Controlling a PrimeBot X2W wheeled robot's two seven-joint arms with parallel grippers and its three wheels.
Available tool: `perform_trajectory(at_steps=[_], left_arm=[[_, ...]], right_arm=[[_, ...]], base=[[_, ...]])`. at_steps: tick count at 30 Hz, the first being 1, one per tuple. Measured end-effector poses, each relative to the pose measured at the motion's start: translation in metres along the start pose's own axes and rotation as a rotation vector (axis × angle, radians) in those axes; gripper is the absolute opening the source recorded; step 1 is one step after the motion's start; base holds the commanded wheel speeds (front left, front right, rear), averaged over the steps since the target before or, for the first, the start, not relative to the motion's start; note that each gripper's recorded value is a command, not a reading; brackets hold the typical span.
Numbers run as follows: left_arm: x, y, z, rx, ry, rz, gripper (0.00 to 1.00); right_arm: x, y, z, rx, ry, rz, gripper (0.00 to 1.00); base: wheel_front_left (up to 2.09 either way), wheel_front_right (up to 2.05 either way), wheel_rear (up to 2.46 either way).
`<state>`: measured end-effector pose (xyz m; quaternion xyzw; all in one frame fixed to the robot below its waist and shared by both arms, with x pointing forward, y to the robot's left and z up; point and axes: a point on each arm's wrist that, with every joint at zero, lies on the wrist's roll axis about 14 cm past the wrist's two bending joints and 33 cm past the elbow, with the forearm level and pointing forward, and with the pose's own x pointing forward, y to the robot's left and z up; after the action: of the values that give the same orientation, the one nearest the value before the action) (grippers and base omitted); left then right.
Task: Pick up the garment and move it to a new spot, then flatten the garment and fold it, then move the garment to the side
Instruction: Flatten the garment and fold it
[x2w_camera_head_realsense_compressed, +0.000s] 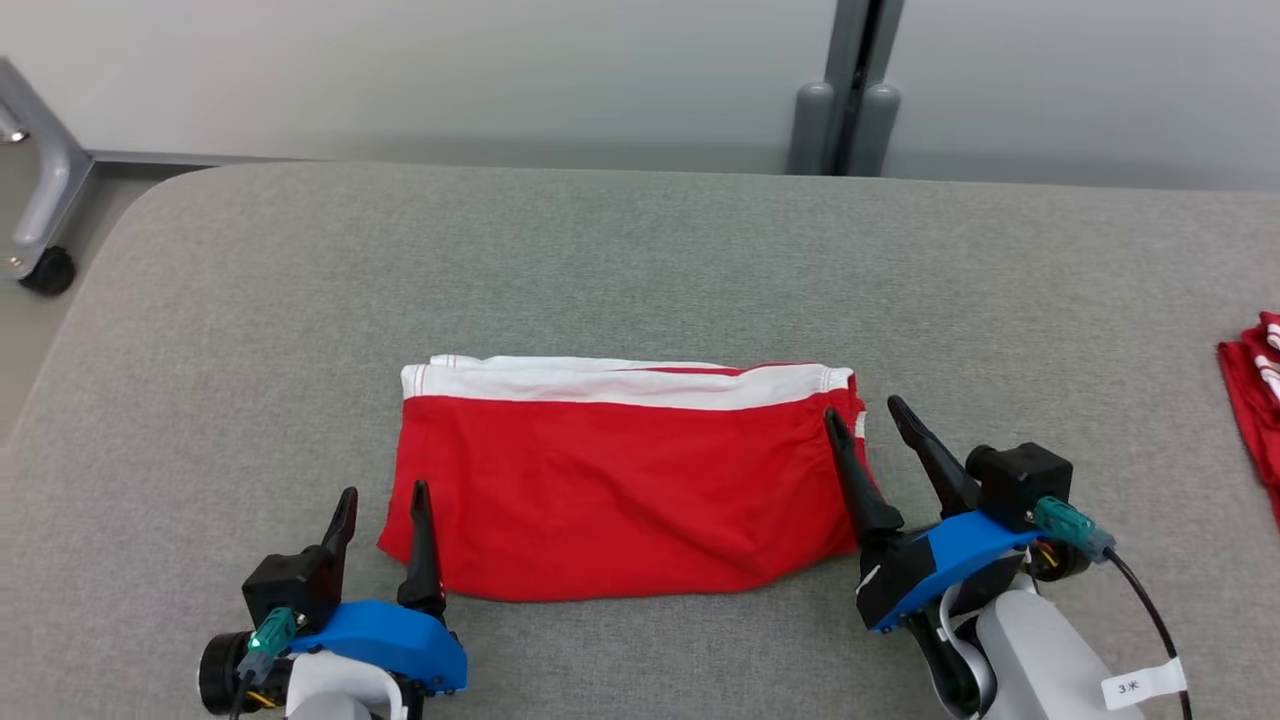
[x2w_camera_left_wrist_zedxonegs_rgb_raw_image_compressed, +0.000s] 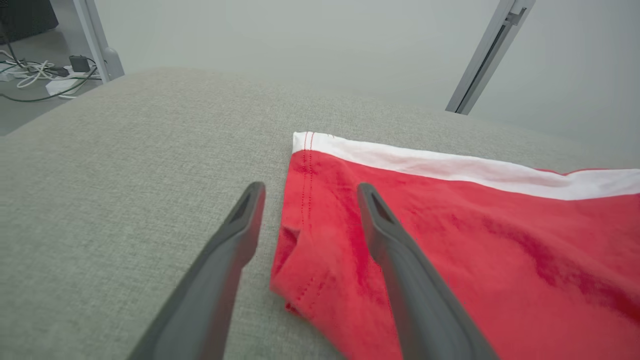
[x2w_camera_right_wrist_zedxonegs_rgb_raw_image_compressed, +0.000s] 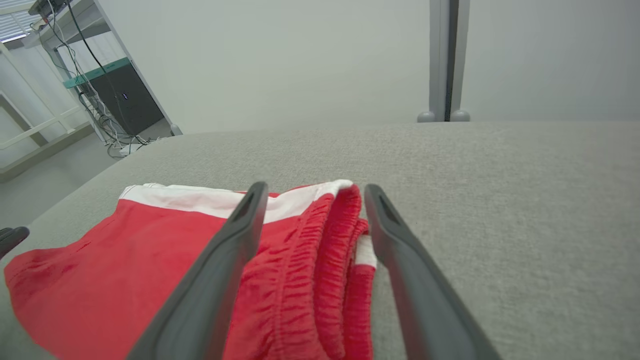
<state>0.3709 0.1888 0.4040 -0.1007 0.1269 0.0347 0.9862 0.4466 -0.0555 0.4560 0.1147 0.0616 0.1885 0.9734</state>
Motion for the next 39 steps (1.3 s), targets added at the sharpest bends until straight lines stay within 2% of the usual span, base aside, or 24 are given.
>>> perform_trajectory(at_steps=[4, 10, 17, 18, 19, 20, 21, 22, 33, 39], left_arm=[[-0.002, 0.008, -0.001, 0.003, 0.004, 0.019, 1.00], [-0.004, 0.015, -0.002, 0.001, 0.004, 0.037, 1.00], [-0.002, 0.003, 0.001, -0.014, -0.005, 0.006, 1.00], [-0.002, 0.002, 0.000, -0.016, -0.005, 0.004, 1.00], [-0.002, 0.001, 0.000, -0.018, -0.005, 0.002, 1.00], [-0.002, 0.001, 0.000, -0.019, -0.005, 0.001, 1.00], [-0.002, 0.000, 0.000, -0.019, -0.005, 0.001, 1.00], [-0.002, 0.000, 0.000, -0.019, -0.004, 0.000, 1.00], [-0.007, 0.007, -0.001, -0.007, -0.002, 0.018, 1.00], [-0.010, 0.000, -0.004, -0.004, 0.003, -0.006, 1.00]], right_arm=[[0.004, -0.001, -0.028, -0.014, 0.088, 0.001, 1.00], [-0.008, -0.019, -0.054, -0.011, 0.167, -0.057, 1.00], [-0.030, -0.025, -0.081, 0.011, 0.253, -0.087, 1.00], [-0.030, -0.023, -0.083, 0.016, 0.258, -0.082, 0.79], [-0.030, -0.021, -0.084, 0.019, 0.262, -0.076, 0.45], [-0.029, -0.019, -0.084, 0.028, 0.262, -0.072, 0.22], [-0.029, -0.016, -0.085, 0.031, 0.264, -0.063, 0.22], [-0.029, -0.013, -0.086, 0.036, 0.268, -0.056, 0.00], [-0.026, -0.015, -0.085, 0.124, 0.264, -0.090, 0.00], [-0.037, -0.042, -0.068, 0.156, 0.200, -0.190, 0.00]], base=[[0.00, 0.00, 0.00], [0.00, 0.00, 0.00], [0.00, 0.00, 0.00], [0.00, 0.00, 0.00], [0.00, 0.00, 0.00], [0.00, 0.00, 0.00], [0.00, 0.00, 0.00], [0.00, 0.00, 0.00], [0.00, 0.00, 0.00], [0.00, 0.00, 0.00]])
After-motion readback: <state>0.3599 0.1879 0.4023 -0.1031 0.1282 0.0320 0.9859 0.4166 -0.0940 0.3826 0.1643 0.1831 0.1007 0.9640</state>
